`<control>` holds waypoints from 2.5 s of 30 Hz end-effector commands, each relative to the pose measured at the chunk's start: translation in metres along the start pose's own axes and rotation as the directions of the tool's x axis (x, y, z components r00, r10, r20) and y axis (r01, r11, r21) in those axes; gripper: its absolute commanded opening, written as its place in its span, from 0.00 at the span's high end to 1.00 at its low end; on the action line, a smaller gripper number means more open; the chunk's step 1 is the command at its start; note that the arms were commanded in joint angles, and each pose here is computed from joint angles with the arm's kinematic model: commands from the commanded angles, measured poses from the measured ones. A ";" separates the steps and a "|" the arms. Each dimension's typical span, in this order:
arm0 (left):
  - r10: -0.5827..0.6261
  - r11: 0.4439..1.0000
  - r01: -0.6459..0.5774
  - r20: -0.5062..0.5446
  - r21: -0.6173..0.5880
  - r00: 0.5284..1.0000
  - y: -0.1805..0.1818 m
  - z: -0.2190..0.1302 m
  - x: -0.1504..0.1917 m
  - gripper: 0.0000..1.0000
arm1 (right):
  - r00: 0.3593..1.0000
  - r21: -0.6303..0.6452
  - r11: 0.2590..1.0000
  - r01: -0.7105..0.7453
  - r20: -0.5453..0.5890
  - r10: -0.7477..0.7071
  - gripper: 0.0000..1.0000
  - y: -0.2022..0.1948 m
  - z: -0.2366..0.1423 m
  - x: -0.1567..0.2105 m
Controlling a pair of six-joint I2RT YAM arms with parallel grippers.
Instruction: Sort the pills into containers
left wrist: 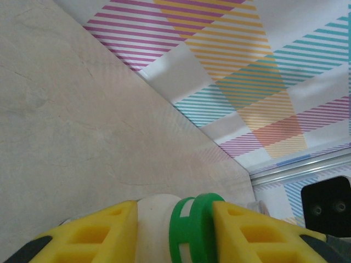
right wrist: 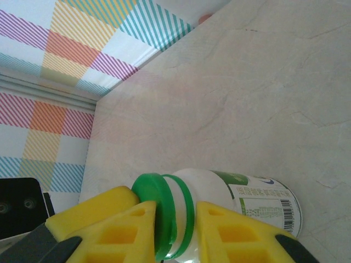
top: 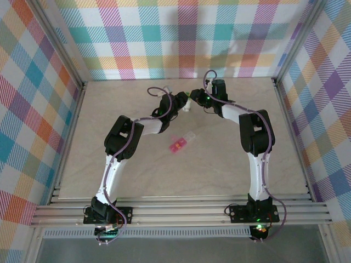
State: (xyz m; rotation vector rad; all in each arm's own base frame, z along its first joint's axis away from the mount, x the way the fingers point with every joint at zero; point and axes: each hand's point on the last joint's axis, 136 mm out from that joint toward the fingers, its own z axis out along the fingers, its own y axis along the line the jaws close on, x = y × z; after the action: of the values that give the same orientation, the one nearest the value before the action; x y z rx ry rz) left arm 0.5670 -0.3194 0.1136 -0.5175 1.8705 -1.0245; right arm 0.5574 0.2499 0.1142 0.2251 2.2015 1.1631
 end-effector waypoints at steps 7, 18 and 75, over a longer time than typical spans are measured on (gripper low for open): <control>0.020 0.961 -0.104 -0.311 -0.257 0.950 0.066 -0.008 0.078 0.61 | 0.989 0.213 0.973 -0.090 -0.093 0.111 0.71 -0.053 -0.004 0.020; 0.047 0.977 -0.095 -0.244 -0.191 0.969 0.019 0.000 0.026 0.58 | 0.997 0.097 0.995 -0.036 -0.066 0.043 0.66 -0.003 -0.013 -0.021; 0.142 0.942 -0.279 -0.531 -0.188 0.836 0.092 -0.198 0.061 0.49 | 0.902 0.170 0.961 0.218 -0.411 -0.132 0.50 -0.008 -0.098 0.205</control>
State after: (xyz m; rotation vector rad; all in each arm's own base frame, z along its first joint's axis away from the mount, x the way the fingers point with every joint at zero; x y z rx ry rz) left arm 0.3696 -0.2108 0.0529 -0.2363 2.5036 -0.7682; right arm 0.3328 0.2513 0.0510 -0.1426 2.6672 0.8653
